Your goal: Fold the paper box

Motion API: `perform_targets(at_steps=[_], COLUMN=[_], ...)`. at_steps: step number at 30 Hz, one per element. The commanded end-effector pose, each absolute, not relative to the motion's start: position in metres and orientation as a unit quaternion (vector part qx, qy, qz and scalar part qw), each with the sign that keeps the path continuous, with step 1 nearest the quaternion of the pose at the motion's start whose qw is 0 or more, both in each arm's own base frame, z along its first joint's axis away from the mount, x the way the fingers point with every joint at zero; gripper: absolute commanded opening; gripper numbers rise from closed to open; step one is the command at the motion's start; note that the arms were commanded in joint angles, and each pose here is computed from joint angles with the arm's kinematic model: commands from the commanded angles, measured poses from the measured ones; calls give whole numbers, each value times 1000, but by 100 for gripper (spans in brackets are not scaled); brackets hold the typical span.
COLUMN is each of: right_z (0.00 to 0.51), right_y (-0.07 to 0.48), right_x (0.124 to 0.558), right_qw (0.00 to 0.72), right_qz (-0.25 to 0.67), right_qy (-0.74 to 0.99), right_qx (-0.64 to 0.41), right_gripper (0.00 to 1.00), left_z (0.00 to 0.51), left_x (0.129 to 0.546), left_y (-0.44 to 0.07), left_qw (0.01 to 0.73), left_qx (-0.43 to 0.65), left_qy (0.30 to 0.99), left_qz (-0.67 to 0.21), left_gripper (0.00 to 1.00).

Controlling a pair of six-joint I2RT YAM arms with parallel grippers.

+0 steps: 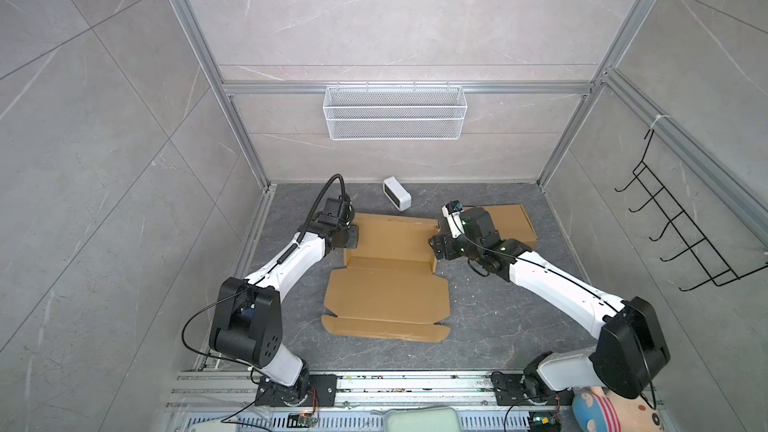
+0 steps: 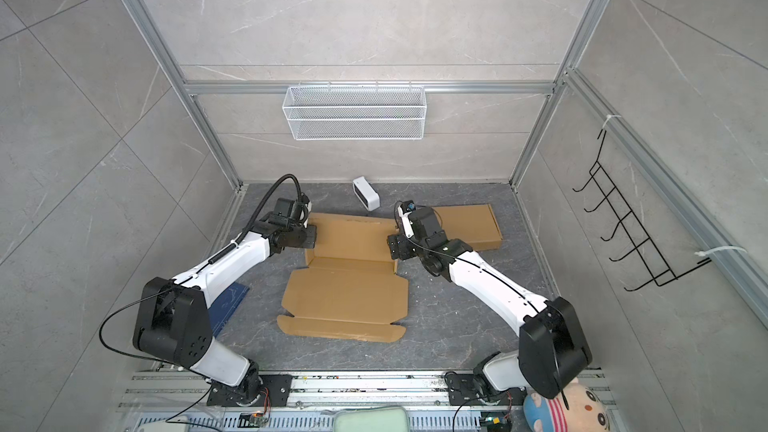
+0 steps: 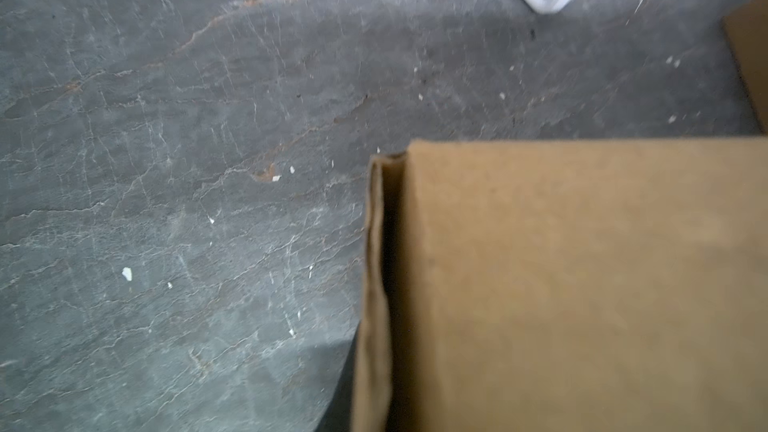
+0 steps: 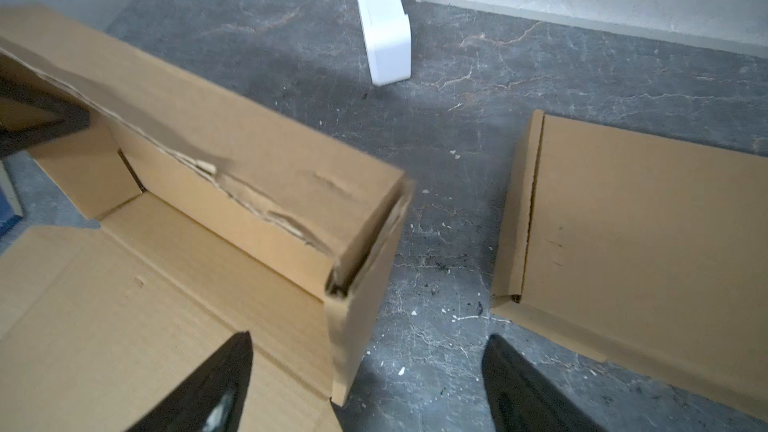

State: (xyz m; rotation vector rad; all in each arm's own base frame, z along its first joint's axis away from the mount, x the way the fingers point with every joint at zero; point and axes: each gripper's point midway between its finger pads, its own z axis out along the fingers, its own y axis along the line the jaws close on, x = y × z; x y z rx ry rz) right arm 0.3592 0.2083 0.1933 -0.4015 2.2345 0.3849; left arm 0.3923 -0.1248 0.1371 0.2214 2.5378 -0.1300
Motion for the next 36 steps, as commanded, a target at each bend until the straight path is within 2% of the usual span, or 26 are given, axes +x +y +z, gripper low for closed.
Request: perform_targets(at_steps=[1,5,14,21,36], right_z=[232,249,232,220,194], right_y=[203,189,189,194,191], right_x=[350,352,355,350,331], right_qw=[428,448,444,430,404], right_qz=[189,188,189,212,223], right_qy=[871,864,867,870,879], right_qx=[-146,-131,-126,-121,-121], right_gripper=[88,88,86,85,82], left_z=[142,151,148,135,79], left_x=[374,359,324,323,337], left_y=[-128,-122,-108,-85,-83], left_qw=[227,174,33,-5,-87], left_qx=[125,146,178,175,179], left_qy=[963,972,983,984,978], left_qz=[-69,-65,-38,29,54], left_gripper=[0,0,0,0,1])
